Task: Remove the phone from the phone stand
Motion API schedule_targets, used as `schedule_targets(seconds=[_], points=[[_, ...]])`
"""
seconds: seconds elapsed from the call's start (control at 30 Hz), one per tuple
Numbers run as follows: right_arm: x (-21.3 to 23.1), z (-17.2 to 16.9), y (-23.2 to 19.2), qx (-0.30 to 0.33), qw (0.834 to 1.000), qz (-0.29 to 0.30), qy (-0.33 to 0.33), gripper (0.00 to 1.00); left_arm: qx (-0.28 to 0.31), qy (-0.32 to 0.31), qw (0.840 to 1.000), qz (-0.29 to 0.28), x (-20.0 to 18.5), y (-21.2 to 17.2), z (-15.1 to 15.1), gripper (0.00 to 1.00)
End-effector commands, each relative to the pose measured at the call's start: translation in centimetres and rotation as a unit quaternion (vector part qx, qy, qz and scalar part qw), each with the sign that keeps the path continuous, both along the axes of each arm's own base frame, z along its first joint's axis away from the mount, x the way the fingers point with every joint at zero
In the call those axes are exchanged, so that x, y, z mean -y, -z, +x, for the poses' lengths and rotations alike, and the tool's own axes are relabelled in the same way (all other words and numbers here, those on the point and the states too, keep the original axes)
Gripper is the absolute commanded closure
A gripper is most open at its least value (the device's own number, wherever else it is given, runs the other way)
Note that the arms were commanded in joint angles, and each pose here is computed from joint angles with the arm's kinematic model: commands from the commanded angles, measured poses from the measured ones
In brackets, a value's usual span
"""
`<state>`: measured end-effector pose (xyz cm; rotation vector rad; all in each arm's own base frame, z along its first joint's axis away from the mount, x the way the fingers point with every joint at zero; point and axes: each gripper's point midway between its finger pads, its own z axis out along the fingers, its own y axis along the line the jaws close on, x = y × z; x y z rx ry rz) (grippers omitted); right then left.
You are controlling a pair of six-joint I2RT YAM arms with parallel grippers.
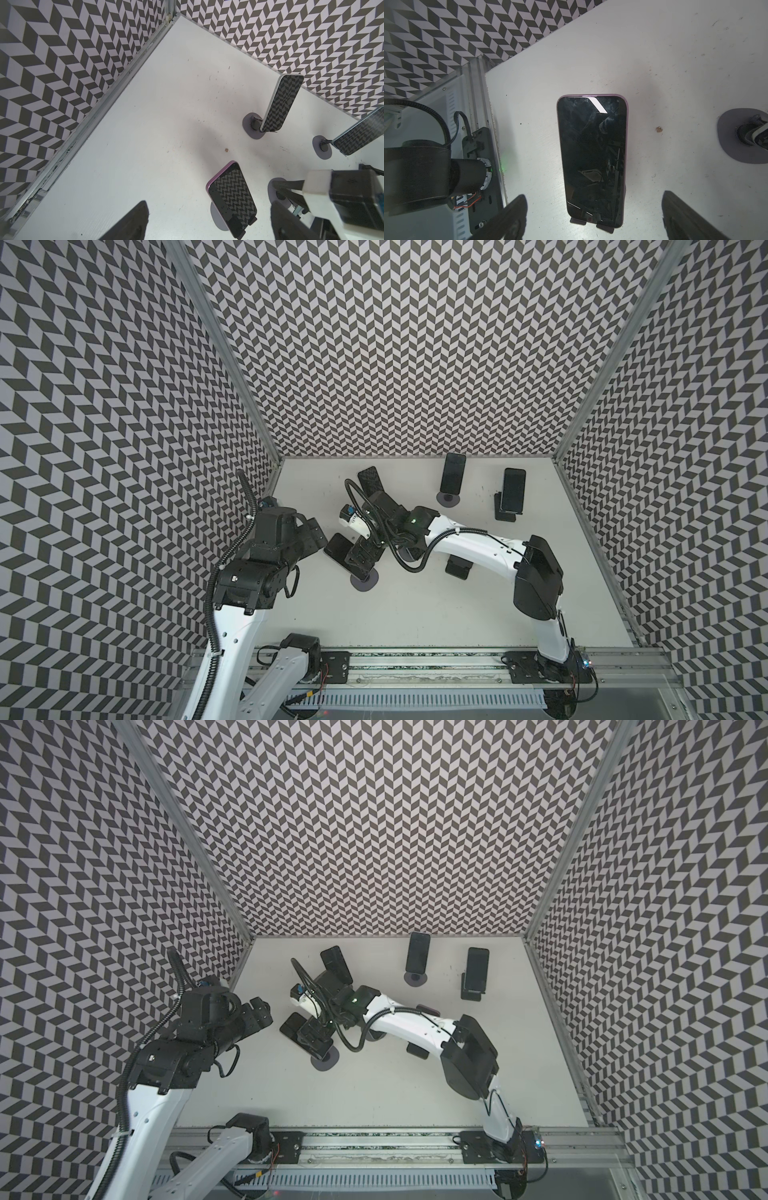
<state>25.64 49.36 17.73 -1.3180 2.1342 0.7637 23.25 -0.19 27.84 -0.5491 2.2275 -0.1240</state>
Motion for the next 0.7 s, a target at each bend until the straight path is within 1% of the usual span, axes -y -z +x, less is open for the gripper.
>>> schedule_targets(seconds=[0.0, 0.37, 0.67], points=[[-0.7, -0.3, -0.7, 0.011, 1.0, 0.009, -0.015, 0.01, 0.008, -0.016, 1.0, 0.002, -0.6, -1.0, -0.4, 0.08], [-1.0, -1.0, -0.6, 0.006, 1.0, 0.008, -0.025, 0.0, -0.008, -0.036, 0.999, 0.016, -1.5, -0.5, -1.2, 0.07], [-0.9, -1.4, -0.4, 0.011, 0.999, -0.002, -0.034, 0.0, -0.005, -0.045, 0.999, 0.021, -1.9, -1.0, -1.8, 0.07]])
